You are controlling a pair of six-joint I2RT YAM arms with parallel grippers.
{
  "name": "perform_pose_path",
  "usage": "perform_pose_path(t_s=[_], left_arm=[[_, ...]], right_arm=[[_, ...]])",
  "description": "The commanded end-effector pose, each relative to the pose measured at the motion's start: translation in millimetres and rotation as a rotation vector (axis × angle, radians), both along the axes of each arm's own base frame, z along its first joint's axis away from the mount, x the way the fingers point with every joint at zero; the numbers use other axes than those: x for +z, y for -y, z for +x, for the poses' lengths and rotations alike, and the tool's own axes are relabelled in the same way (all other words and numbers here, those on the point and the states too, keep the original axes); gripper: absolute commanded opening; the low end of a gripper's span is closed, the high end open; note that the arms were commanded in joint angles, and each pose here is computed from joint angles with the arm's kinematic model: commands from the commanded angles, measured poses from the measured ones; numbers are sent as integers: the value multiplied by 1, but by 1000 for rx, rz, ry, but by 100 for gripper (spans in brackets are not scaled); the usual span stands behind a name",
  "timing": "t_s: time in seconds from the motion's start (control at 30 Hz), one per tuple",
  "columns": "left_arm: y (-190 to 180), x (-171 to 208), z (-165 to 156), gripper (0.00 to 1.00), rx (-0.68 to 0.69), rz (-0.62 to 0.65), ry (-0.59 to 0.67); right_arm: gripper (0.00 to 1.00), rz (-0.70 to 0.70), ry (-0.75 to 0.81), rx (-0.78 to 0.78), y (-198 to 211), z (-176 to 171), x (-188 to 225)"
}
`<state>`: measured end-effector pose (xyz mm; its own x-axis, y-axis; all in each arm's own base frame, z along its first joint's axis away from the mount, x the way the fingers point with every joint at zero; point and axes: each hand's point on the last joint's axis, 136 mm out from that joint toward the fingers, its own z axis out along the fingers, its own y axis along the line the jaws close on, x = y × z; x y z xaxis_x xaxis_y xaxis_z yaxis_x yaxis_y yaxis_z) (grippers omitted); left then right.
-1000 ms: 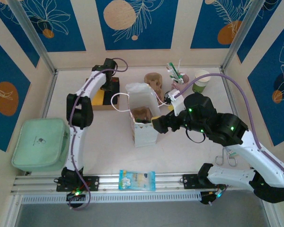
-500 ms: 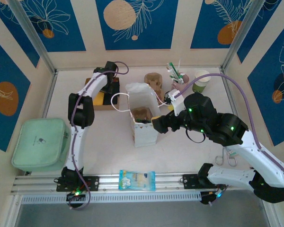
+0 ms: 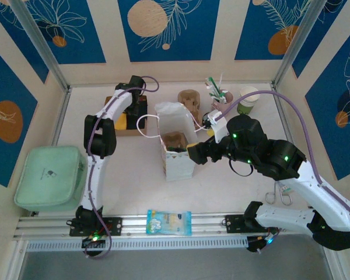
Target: Pack the takeout coffee
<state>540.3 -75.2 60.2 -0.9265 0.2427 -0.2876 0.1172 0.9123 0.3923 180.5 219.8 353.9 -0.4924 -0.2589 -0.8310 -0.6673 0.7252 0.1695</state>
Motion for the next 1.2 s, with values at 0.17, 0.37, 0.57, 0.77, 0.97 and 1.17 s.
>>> perform_pose_path(t_s=[0.17,0.37,0.57,0.77,0.97,1.17], left_arm=[[-4,22,-1,0,0,-16,28],[6,70,-1,0,6,-165,126],[17,130,-6,0,-13,-280,235],[21,179,-17,0,-34,-343,319],[41,227,-32,0,-115,-472,407],[71,278,-53,0,-263,-606,513]], right_arm=[[92,26,20,-11,6,-3,9],[94,18,19,-13,6,-3,8],[99,0,22,-37,9,2,11],[99,-24,9,-51,9,7,11],[99,-6,19,-59,10,8,18],[99,6,32,-44,8,7,28]])
